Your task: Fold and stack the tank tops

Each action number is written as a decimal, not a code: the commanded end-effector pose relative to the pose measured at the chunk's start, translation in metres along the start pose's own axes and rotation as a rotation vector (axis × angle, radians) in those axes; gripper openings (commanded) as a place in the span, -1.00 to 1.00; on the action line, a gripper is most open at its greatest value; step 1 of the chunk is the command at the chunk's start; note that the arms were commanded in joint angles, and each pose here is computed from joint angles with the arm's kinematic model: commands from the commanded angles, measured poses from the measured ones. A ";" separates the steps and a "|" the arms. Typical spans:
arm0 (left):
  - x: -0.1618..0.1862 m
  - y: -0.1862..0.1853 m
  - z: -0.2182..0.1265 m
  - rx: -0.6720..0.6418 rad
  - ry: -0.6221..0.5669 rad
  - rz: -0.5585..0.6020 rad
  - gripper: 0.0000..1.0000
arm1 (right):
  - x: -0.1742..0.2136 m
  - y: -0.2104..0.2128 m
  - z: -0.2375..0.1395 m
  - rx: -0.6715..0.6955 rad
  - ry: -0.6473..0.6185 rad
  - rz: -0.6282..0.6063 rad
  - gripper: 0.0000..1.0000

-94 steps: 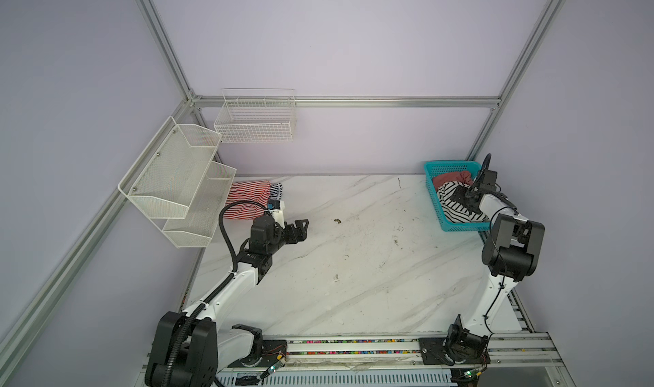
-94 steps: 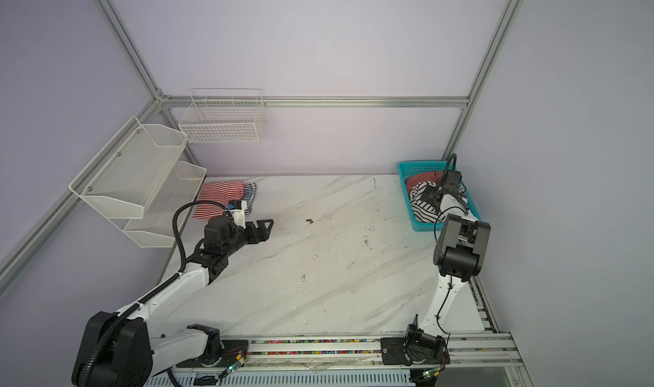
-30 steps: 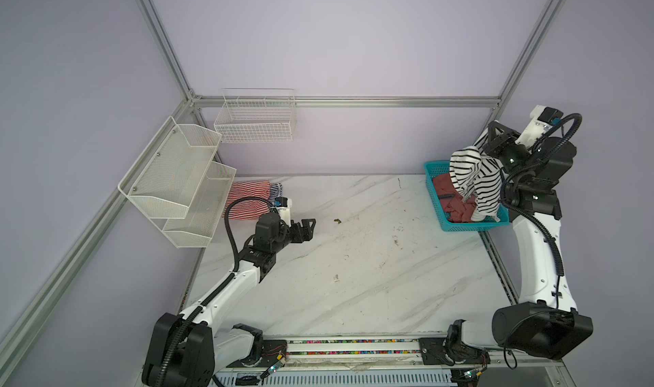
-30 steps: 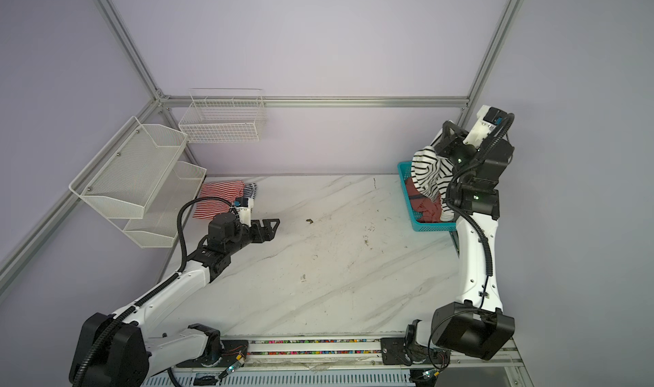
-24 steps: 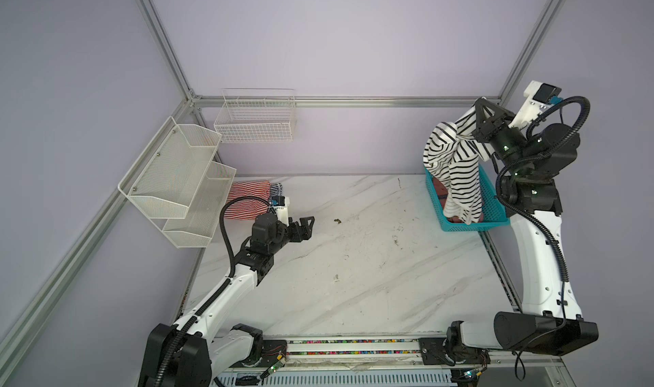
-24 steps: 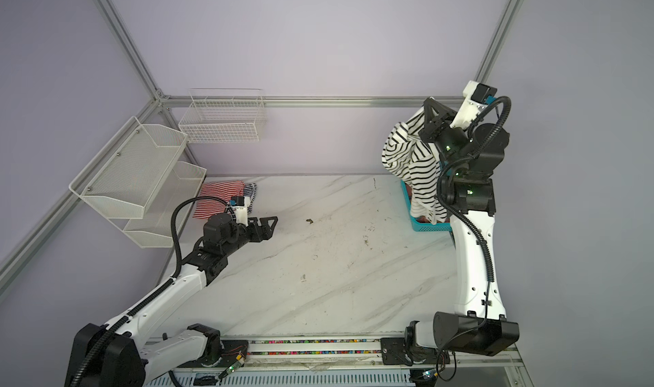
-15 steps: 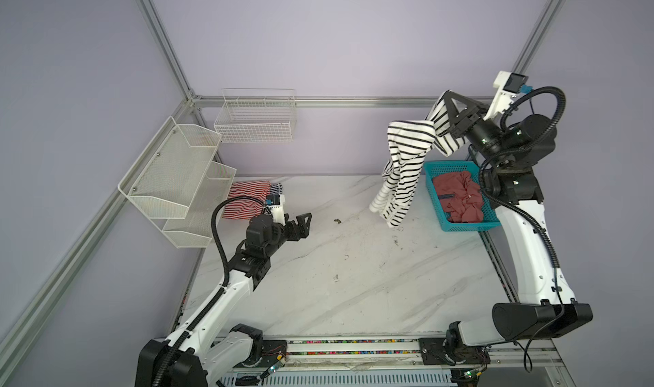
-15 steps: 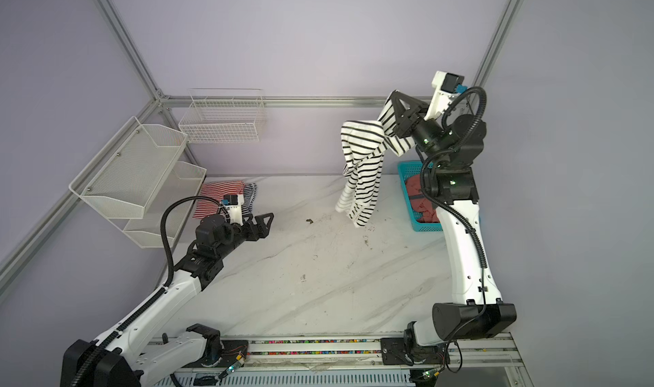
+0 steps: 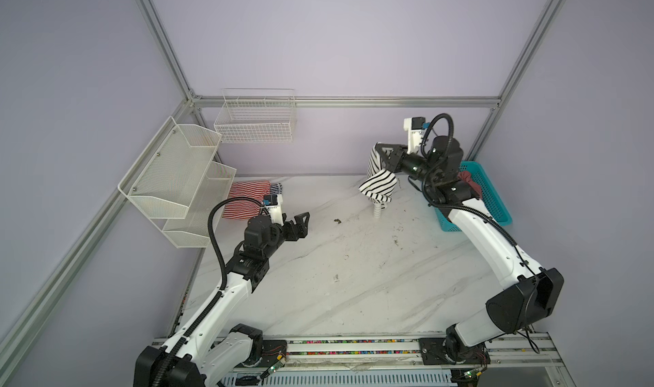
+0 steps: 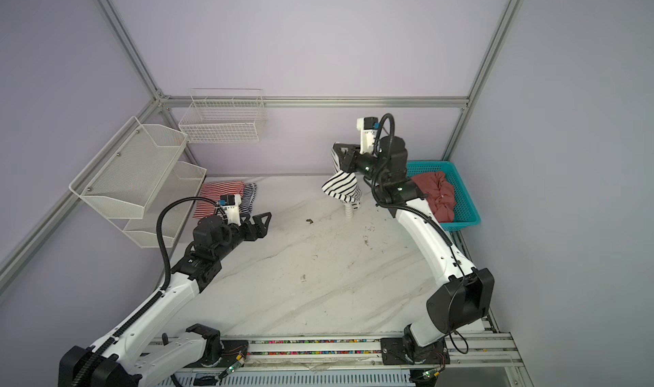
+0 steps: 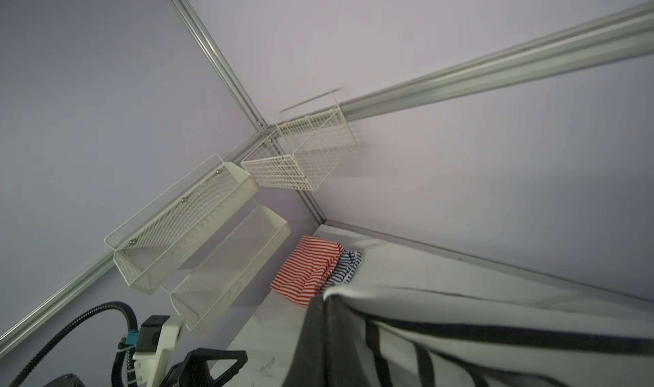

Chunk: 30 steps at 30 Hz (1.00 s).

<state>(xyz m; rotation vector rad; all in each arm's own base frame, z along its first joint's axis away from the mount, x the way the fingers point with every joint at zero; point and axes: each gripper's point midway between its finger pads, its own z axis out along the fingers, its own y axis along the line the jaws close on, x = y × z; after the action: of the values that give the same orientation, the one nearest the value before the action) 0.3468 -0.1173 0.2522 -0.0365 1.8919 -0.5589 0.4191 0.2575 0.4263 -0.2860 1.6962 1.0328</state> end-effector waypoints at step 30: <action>0.151 -0.004 0.058 -0.151 0.592 -0.043 0.64 | 0.345 -0.101 -0.083 0.570 0.626 0.361 -1.00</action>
<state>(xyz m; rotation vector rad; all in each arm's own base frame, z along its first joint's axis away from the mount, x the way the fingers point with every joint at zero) 0.3178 -0.1733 0.0834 0.0178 2.5089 -0.4970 0.2997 0.2458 0.0847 0.0321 2.5789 0.7277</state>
